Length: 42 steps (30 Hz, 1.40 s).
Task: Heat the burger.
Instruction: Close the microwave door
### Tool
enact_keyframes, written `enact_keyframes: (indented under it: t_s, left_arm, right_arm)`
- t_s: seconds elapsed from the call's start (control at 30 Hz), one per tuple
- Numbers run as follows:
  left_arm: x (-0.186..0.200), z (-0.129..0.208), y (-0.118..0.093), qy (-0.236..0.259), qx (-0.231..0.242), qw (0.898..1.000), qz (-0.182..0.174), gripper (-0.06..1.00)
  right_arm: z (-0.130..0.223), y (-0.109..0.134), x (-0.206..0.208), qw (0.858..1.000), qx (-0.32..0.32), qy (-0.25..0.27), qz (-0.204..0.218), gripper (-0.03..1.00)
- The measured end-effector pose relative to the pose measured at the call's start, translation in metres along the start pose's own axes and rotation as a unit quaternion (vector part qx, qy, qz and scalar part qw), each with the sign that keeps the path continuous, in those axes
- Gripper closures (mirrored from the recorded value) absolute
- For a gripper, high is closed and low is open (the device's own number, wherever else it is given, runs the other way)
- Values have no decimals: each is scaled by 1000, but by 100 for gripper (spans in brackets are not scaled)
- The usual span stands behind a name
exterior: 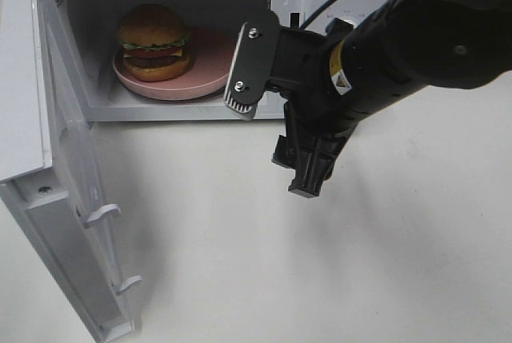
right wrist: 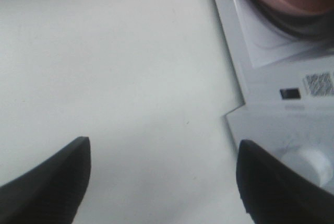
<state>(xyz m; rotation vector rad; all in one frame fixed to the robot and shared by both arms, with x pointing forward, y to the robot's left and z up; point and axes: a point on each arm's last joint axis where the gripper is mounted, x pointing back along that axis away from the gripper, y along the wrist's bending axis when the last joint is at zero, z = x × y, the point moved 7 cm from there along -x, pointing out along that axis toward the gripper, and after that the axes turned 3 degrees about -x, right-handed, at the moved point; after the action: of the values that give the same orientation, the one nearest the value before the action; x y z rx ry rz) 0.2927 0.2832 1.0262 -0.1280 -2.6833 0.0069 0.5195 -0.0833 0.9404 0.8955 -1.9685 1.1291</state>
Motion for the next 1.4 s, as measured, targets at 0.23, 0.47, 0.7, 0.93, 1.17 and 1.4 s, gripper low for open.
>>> enact_keyframes:
  t_s: [0.23, 0.47, 0.7, 0.93, 1.17, 1.4]
  left_arm:
    - [0, 0, 0, 0, 0, 1000, 0, -3]
    - [0, 0, 0, 0, 0, 1000, 0, -3]
    - [0, 0, 0, 0, 0, 1000, 0, -3]
    - [0, 0, 0, 0, 0, 1000, 0, -3]
    - [0, 0, 0, 0, 0, 1000, 0, -3]
    - [0, 0, 0, 0, 0, 1000, 0, -3]
  right_arm:
    - [30, 14, 31, 991, -120, 44, -26, 20]
    - [64, 33, 72, 968, -210, 119, -67, 20]
    - [93, 42, 108, 953, -242, 168, -72, 20]
    - [103, 41, 141, 952, -261, 148, -64, 20]
    - [118, 43, 188, 953, -287, 78, -54, 20]
    - [136, 41, 215, 943, -329, 34, -34, 20]
